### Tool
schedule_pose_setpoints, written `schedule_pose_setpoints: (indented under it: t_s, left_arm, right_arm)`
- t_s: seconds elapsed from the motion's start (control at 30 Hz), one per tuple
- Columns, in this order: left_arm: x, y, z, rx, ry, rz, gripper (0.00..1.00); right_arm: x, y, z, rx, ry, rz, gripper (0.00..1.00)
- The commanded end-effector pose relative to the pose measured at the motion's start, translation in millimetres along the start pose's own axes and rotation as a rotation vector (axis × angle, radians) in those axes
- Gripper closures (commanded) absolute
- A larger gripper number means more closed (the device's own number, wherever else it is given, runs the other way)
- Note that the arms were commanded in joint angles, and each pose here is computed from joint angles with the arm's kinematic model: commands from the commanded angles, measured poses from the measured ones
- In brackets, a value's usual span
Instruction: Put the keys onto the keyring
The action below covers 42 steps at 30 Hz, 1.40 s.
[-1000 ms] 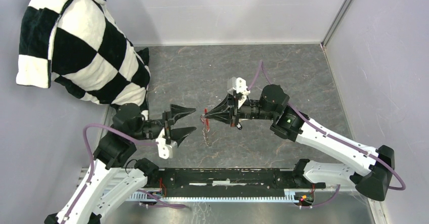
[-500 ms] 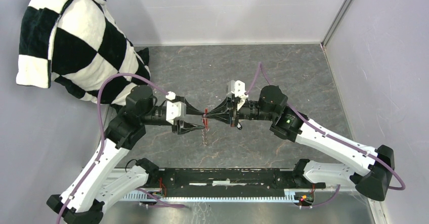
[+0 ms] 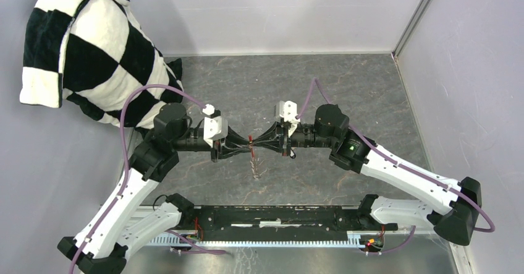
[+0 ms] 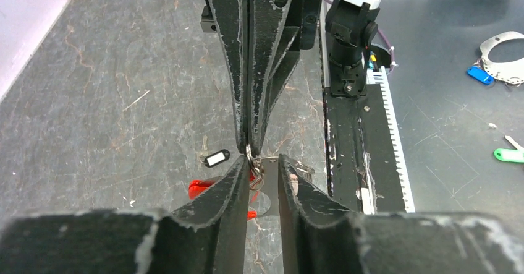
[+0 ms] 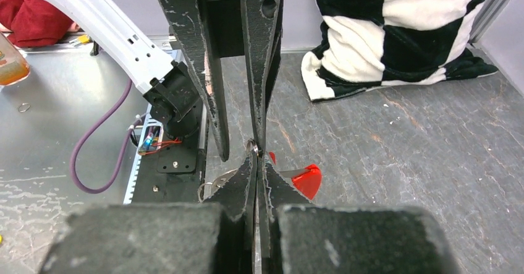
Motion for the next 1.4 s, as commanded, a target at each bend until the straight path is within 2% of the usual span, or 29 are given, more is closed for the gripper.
schedule_pose_setpoints:
  t_s: [0.0, 0.1, 0.2, 0.37, 0.43, 0.57, 0.7, 0.8, 0.93, 1.03, 1.2, 1.37]
  left_arm:
    - [0, 3, 3, -0.012, -0.001, -0.046, 0.72]
    - [3, 4, 4, -0.017, 0.011, -0.055, 0.78]
    - [8, 5, 4, -0.023, 0.025, -0.064, 0.80]
    - [11, 5, 4, -0.025, 0.035, -0.082, 0.68]
    - [11, 5, 4, -0.027, 0.036, -0.082, 0.67]
    - [10, 7, 4, -0.042, 0.033, -0.073, 0.80]
    - [10, 10, 3, -0.069, 0.030, -0.055, 0.97]
    - [13, 10, 1, -0.077, 0.046, -0.032, 0.98]
    - [17, 8, -2, -0.063, 0.075, 0.026, 0.98]
    - [21, 6, -4, -0.041, 0.100, 0.080, 0.98]
    - [20, 7, -5, -0.009, 0.124, 0.137, 0.98]
    - [17, 8, -6, 0.003, 0.124, 0.184, 0.98]
  right_arm:
    - [-33, -1, 1, 0.002, -0.082, -0.072, 1.00]
    - [-33, 0, 1, -0.001, -0.085, -0.069, 1.00]
    - [-34, 1, 1, -0.004, -0.090, -0.070, 1.00]
    - [-34, 1, 0, -0.005, -0.091, -0.067, 1.00]
    - [-33, 2, 1, -0.009, -0.089, -0.065, 1.00]
    - [-34, 3, 1, -0.016, -0.090, -0.064, 1.00]
    - [-34, 4, 0, -0.023, -0.094, -0.066, 1.00]
    - [-35, 7, -3, -0.035, -0.090, -0.072, 1.00]
    - [-36, 8, -9, -0.054, 0.013, -0.119, 0.73]
    - [-35, 8, -11, -0.088, 0.106, -0.146, 0.60]
    - [-40, 9, -8, -0.157, 0.217, -0.157, 0.57]
    - [-30, 10, 1, -0.204, 0.292, -0.142, 0.59]
Point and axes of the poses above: each gripper's point midway between its finger pads, its own z axis out along the fingers, its own y axis along the line the jaws close on, x = y × z, the point moved 4 cm from there along -z, back along the fingers, and after that the axes turned 7 degrees about z, right-handed, at the moved point
